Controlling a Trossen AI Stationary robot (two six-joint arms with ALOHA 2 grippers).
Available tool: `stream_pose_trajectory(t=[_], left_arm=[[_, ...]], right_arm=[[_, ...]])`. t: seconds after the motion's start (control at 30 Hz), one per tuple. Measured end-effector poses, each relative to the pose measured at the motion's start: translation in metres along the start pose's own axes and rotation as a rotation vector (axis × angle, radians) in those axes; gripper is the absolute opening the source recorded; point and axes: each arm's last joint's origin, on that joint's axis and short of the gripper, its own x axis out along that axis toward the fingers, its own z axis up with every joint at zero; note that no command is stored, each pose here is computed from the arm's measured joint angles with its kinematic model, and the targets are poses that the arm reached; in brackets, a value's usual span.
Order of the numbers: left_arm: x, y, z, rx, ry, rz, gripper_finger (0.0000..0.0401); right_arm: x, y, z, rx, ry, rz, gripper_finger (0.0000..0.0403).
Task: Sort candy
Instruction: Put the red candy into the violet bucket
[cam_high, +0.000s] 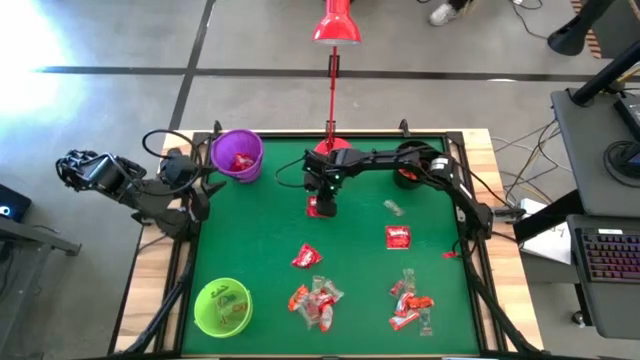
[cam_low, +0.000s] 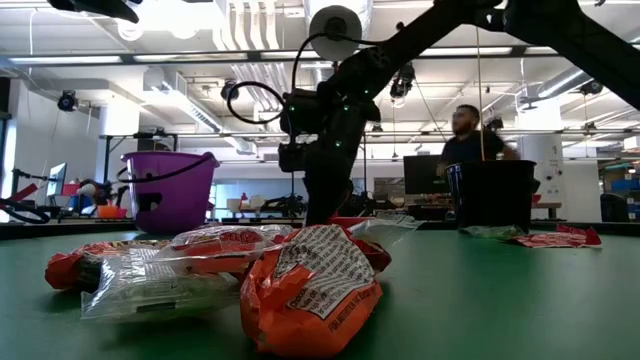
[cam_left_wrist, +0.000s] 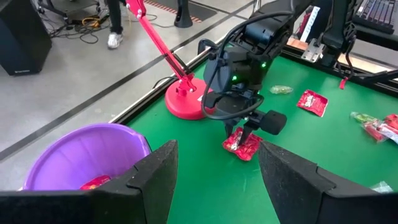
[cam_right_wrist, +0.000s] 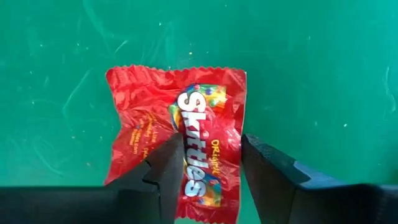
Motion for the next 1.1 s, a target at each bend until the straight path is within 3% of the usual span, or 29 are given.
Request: stream_pose_trajectory(t=[0.17,0.33,0.57,0.83,1.1], left_arm=[[0.0,0.0,0.0,-0.003,-0.012,0.013,0.0205],[0.0,0.0,0.001,-0.013,-0.024,0.019,0.0205],[0.0,0.0,0.002,-0.019,-0.028,0.018,0.0205],[0.0,0.0,0.002,-0.027,-0.032,0.013,0.0205],[0.0,0.001,0.002,-0.062,-0.037,0.035,0.021]], right_arm=[[0.011,-0.002,-0.003,0.068,0.025,0.011,0.0091],[0.004,-0.001,-0.001,0.115,0.012,-0.001,0.0025],[-0.021,0.003,0.01,0.18,-0.039,-0.029,0.0016],[-0.062,0.008,0.037,0.176,-0.129,-0.034,0.0011],[-0.112,0.013,0.076,0.112,-0.386,-0.062,0.0011]])
